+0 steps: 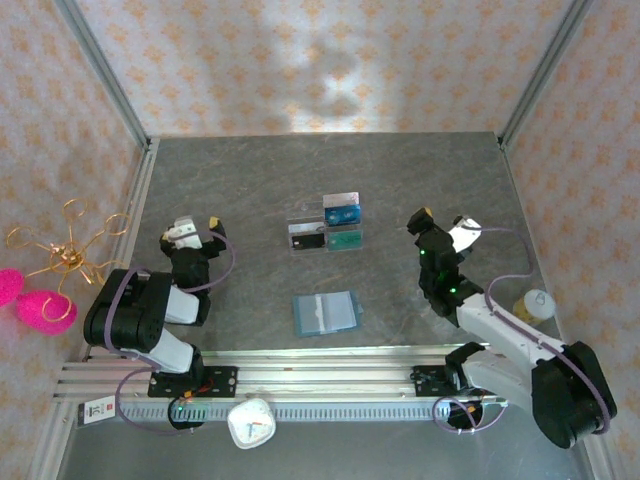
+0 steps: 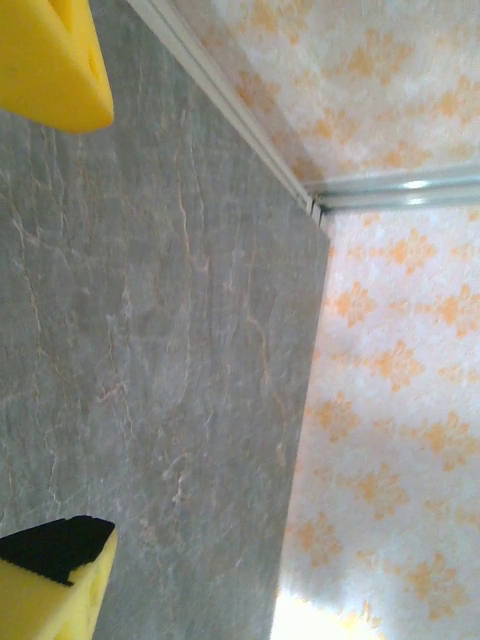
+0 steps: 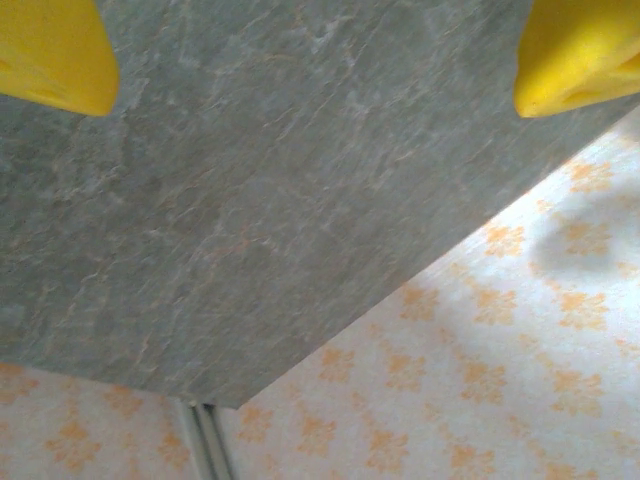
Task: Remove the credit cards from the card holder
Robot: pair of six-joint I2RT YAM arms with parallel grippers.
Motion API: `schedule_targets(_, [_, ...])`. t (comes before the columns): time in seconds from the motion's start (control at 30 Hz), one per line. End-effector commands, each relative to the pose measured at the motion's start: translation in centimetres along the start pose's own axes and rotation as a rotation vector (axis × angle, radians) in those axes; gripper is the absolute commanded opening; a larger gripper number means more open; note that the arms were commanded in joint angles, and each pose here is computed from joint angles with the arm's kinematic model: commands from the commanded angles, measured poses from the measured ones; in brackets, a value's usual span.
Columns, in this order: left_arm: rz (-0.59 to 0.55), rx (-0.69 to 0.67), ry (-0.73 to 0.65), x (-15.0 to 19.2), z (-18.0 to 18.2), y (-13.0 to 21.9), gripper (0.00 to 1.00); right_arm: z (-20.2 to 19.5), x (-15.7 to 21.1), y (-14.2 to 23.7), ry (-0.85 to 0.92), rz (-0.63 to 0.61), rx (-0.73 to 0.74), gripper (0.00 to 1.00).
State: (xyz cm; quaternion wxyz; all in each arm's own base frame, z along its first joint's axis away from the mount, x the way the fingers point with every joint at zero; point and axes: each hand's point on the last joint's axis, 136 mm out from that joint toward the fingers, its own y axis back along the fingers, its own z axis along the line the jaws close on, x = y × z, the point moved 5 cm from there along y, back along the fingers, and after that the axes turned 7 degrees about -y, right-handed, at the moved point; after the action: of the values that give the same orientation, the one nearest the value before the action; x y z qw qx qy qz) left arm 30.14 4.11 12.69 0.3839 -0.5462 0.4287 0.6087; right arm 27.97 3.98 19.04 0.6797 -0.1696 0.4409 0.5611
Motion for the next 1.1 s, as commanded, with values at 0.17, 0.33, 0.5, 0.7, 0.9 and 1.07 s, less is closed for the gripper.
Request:
schedule_targets(0.17, [-0.057, -0.079, 0.032, -1.5, 0.3, -0.6, 0.99, -0.2, -1.9, -1.2, 0.158, -0.111, 0.022, 1.0])
schedule_targets(0.33, [-0.041, -0.068, 0.022, -1.4, 0.1, -0.7, 0.99, -1.0, -4.1, -1.8, 0.227, -0.186, 0.046, 1.0])
schedule_targets(0.5, [-0.041, -0.068, 0.02, -1.4, 0.0, -0.7, 1.0, -3.5, -4.1, -3.0, 0.292, -0.243, 0.059, 1.0])
schedule_targets(0.7, [-0.041, -0.062, 0.014, -1.4, -0.1, -0.7, 1.0, -5.7, -1.5, -4.8, 0.304, -0.225, 0.005, 1.0])
schedule_targets(0.9, [-0.042, -0.062, 0.013, -1.4, -0.1, -0.7, 0.99, -5.5, 0.4, -7.4, 0.343, -0.115, -0.046, 1.0])
schedule_targets(1.07, [-0.042, -0.062, 0.014, -1.4, -0.1, -0.7, 0.99, -6.0, 0.5, -6.5, 0.322, -0.133, -0.116, 1.0])
